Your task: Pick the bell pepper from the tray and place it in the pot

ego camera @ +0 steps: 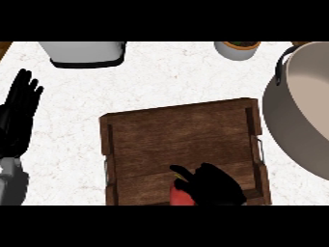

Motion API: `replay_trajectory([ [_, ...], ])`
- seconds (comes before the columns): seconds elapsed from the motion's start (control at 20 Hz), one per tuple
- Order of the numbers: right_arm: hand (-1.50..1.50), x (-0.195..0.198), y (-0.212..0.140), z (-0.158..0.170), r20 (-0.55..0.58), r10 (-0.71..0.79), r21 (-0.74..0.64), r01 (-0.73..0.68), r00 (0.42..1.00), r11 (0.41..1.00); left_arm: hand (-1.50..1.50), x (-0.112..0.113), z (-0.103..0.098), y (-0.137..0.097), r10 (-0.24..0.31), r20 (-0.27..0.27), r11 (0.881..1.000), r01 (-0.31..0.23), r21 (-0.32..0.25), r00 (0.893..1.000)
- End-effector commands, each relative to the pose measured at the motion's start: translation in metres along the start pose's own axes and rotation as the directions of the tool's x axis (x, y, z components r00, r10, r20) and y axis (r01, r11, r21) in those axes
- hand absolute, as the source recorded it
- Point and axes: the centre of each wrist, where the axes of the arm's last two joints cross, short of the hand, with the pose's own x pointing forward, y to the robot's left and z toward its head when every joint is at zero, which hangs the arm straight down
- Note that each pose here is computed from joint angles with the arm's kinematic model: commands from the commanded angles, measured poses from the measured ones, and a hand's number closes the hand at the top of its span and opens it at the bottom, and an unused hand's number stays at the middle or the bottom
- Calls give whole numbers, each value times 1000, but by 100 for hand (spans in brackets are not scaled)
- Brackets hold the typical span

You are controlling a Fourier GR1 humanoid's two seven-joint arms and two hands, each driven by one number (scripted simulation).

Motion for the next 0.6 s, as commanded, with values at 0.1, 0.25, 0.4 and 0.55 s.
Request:
replay_trajectory([
  [0.1,150,6,47,105,49,-141,53,138,989,989,0,-3,7,12,5,-24,1000,-4,26,1000],
  [0.25,150,5,60,147,50,-162,-16,163,986,986,0,1,5,8,-11,-4,1000,11,20,1000],
  [0.4,150,13,47,176,47,-187,-159,192,981,968,0,0,10,21,-16,-8,1000,16,16,1000],
  [0.55,150,5,24,187,39,-275,-396,268,961,878,0,-5,11,11,-10,1,1000,10,29,1000],
])
